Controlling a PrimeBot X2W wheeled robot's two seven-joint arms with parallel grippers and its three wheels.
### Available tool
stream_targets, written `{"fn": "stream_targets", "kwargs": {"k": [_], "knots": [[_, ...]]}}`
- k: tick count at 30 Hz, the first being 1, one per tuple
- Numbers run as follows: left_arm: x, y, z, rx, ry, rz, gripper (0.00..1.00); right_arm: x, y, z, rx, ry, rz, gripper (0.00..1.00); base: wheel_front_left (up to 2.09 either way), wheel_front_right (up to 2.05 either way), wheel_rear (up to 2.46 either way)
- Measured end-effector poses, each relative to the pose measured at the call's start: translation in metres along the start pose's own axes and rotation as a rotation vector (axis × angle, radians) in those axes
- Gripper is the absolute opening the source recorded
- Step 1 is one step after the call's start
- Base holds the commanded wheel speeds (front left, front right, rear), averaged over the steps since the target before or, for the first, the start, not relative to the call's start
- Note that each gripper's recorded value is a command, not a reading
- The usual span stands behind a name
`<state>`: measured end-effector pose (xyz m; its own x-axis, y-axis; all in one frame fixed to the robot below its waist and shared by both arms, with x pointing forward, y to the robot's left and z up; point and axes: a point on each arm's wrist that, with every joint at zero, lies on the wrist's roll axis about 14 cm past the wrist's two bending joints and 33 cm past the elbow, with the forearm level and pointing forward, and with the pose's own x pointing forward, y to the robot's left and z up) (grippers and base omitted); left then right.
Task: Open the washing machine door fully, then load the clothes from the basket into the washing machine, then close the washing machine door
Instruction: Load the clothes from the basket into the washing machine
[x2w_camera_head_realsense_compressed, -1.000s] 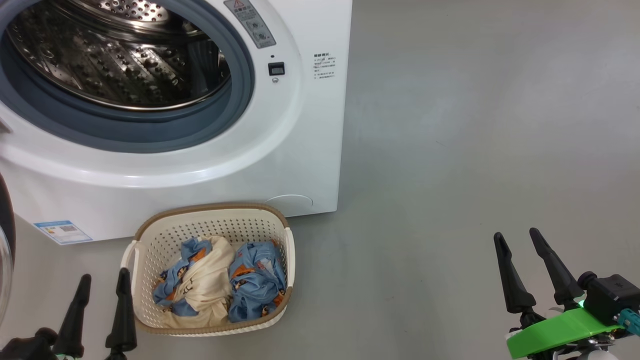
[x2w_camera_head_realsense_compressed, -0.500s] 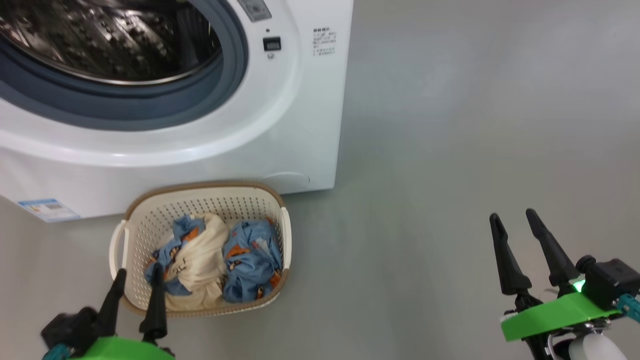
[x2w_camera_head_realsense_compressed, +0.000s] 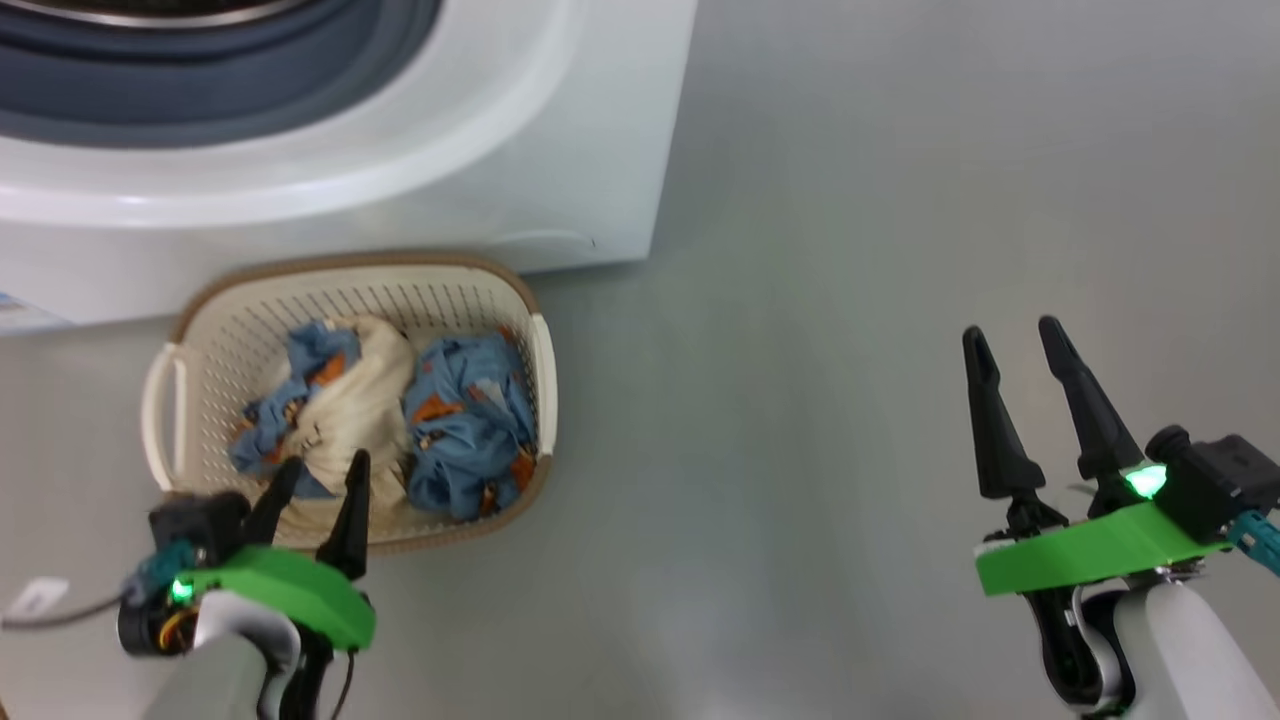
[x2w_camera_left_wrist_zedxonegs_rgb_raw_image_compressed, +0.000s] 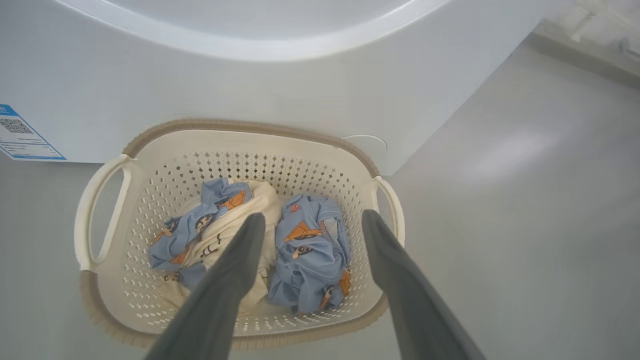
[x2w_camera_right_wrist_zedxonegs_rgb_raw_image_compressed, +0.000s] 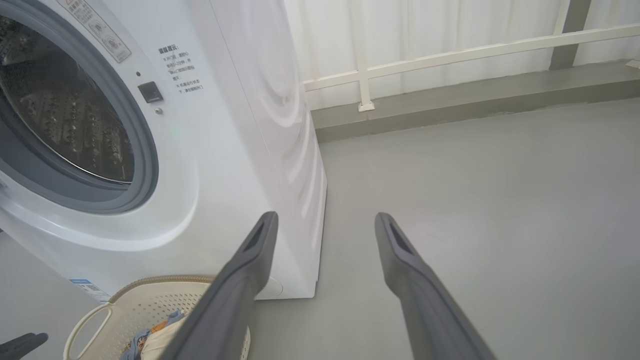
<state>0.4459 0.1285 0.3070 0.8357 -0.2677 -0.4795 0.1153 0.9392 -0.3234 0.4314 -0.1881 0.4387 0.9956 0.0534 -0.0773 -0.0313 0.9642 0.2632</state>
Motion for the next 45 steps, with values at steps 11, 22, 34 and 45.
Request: {"fn": "stream_targets", "kwargs": {"k": [11, 22, 34, 45], "knots": [[0.057, 0.016, -0.051, 0.038, 0.303, -0.026, 1.0, 0.032, -0.005, -0.03, 0.033, 0.036, -0.029, 1.0, 0.0, 0.0, 0.0], [0.094, 0.015, -0.1, -0.03, 0.556, -0.066, 1.0, 0.036, -0.029, -0.054, 0.019, 0.09, -0.088, 1.0, 0.0, 0.0, 0.0], [0.13, 0.012, -0.13, -0.071, 0.651, -0.1, 1.0, 0.031, -0.05, -0.066, 0.029, 0.116, -0.152, 1.0, 0.0, 0.0, 0.0], [0.153, 0.025, -0.148, 0.0, 0.691, -0.079, 1.0, 0.029, -0.059, -0.075, 0.011, 0.139, -0.175, 1.0, 0.0, 0.0, 0.0]]}}
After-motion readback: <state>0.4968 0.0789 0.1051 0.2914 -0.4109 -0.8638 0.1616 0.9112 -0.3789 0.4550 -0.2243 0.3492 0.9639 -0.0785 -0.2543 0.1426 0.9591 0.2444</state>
